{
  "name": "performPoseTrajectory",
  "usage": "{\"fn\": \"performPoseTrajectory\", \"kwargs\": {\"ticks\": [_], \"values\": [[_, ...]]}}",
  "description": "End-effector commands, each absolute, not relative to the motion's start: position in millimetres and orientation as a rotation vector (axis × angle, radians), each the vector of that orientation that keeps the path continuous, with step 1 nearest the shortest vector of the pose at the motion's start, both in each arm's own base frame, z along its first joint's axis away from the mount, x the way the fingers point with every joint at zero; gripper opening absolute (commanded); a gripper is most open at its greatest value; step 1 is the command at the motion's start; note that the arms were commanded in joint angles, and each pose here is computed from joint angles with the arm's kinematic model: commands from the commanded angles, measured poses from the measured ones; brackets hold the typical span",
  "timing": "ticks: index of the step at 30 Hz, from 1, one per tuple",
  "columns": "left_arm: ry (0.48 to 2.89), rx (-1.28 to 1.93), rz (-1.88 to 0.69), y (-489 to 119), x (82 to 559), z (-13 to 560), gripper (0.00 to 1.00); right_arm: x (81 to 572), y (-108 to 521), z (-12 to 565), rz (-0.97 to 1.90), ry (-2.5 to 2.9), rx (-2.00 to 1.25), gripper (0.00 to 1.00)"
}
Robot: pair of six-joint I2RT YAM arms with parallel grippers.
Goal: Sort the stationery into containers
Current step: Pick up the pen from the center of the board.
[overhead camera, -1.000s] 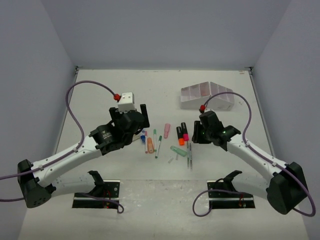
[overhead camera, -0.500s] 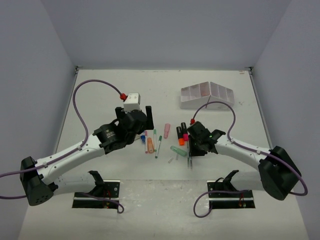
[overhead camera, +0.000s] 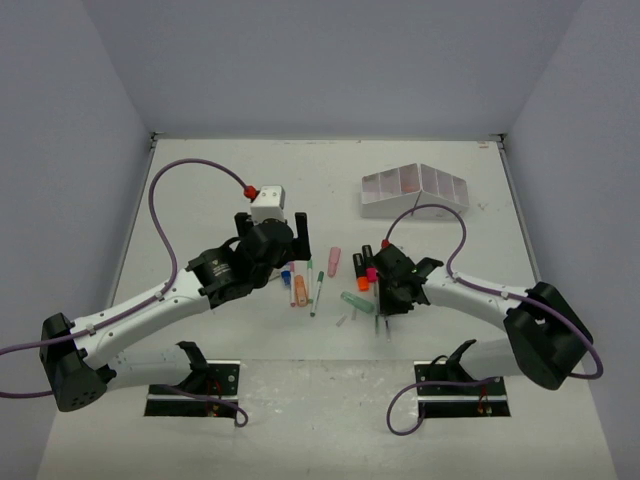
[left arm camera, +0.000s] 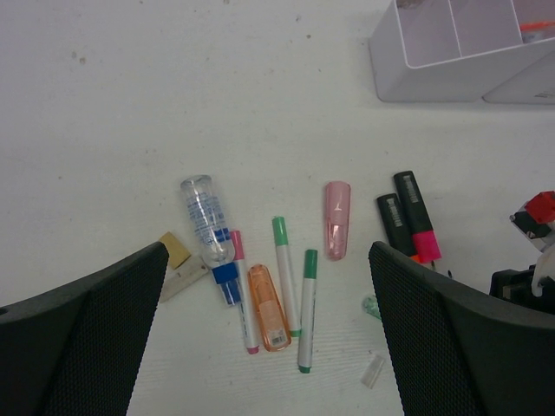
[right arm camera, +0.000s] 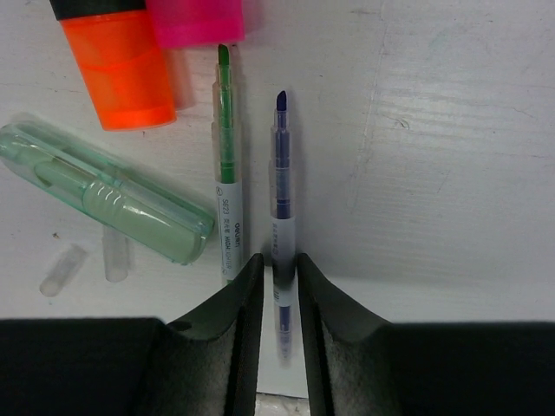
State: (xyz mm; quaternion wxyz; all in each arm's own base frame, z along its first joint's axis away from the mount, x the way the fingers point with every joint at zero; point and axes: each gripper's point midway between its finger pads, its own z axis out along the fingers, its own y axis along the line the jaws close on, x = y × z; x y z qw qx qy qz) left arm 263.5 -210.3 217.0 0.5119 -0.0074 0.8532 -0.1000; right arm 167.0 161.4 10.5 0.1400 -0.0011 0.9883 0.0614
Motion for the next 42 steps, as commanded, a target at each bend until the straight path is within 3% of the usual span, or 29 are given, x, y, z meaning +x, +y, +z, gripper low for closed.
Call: {"fn": "performPoseTrajectory", "kwargs": {"ticks": [1, 11, 20, 24, 30, 38, 42], "values": [[2.015, -0.001, -0.275, -214, 266, 230, 1.0, 172, 159, 12, 0.122, 2.844, 0.045, 0.21], [2.076, 0.094, -0.355, -229, 254, 214, 1.0, 170, 156, 8, 0.063, 2.881, 0.056, 0.0], [2.235, 0.31, -0.397, -277, 211, 141, 0.98, 191, 139, 102, 0.099, 2.634, 0.083, 0.0], [2.25, 0.46, -0.429, -306, 188, 116, 0.9, 203, 135, 155, 0.196, 2.453, 0.114, 0.0], [2.28, 0.605, -0.423, -335, 173, 86, 0.55, 204, 135, 183, 0.288, 2.349, 0.111, 0.0], [2.334, 0.715, -0.342, -353, 161, 46, 0.43, 199, 129, 175, 0.283, 2.354, 0.104, 0.0], [2.354, 0.726, -0.332, -353, 157, 35, 0.42, 196, 128, 173, 0.284, 2.353, 0.101, 0.0]]}}
